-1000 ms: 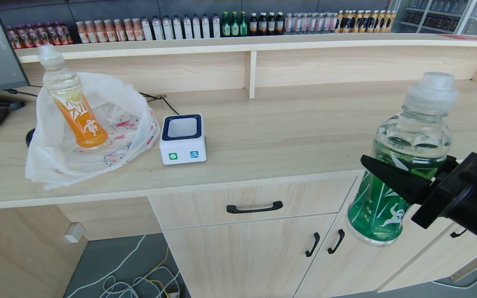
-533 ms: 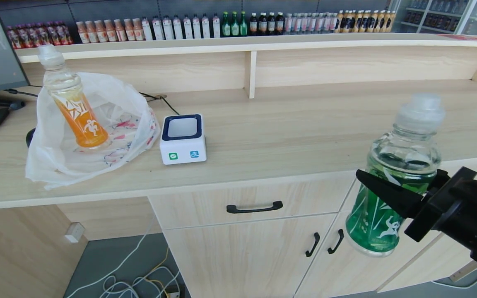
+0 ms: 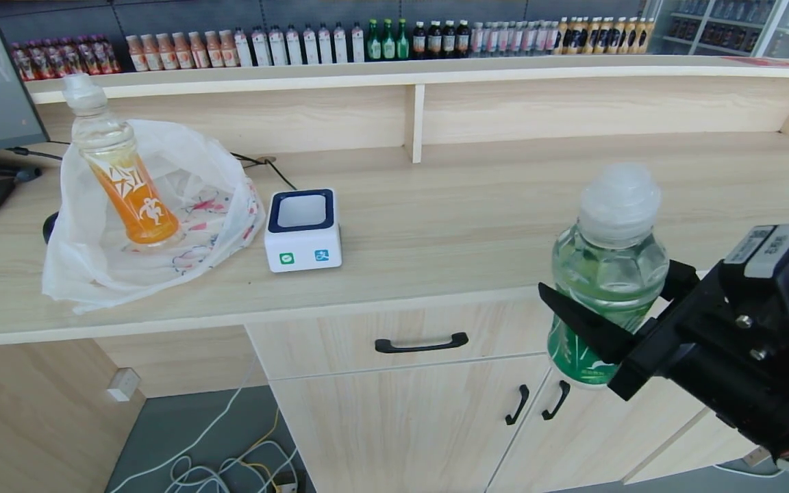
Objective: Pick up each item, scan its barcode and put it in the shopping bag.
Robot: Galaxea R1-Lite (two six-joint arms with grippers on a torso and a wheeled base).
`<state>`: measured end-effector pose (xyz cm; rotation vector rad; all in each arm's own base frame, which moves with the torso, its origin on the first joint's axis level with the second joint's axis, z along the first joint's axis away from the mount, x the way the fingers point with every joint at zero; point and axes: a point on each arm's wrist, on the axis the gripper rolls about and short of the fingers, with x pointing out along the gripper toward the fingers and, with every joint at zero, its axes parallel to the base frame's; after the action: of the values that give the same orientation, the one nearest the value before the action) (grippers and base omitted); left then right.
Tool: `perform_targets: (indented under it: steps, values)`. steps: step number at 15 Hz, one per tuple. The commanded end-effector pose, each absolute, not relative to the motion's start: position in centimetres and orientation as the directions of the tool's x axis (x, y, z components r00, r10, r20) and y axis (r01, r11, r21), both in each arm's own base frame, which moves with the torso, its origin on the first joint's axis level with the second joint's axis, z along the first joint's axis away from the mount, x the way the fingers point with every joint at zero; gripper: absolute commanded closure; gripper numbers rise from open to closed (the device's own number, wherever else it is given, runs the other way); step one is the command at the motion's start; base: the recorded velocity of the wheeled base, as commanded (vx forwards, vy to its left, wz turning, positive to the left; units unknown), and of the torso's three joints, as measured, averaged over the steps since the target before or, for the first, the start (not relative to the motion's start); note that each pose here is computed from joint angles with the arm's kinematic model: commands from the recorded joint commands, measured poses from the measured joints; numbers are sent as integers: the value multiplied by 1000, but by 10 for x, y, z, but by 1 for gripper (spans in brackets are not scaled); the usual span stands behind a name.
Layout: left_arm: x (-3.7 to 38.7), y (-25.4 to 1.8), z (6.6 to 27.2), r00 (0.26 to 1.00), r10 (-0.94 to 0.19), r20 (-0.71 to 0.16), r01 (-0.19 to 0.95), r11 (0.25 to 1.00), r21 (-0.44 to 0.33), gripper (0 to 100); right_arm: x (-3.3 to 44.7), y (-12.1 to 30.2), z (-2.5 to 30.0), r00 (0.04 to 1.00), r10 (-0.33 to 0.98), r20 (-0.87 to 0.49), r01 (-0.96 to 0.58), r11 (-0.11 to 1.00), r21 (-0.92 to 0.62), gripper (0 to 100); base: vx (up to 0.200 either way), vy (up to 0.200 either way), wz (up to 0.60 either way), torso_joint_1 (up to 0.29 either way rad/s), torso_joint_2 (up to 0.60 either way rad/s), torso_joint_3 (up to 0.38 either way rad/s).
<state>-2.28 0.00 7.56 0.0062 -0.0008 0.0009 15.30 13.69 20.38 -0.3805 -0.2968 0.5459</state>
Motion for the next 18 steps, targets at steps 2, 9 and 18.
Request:
perform_targets:
  steps: [2, 9, 18]
  values:
    - [-23, 0, 76, 1000, 2, 2, -2, 1000, 6, 0, 120, 179, 203, 775, 610, 165, -444, 712, -544, 100, 0, 0, 0, 0, 0, 0]
    - [-23, 0, 76, 1000, 2, 2, -2, 1000, 6, 0, 105, 185, 204, 720, 651, 240, -307, 609, -731, 100, 0, 0, 0, 0, 0, 0]
    - [-23, 0, 76, 1000, 2, 2, -2, 1000, 6, 0, 97, 233, 170, 630, 744, 224, -320, 512, -797, 100, 0, 0, 0, 0, 0, 0]
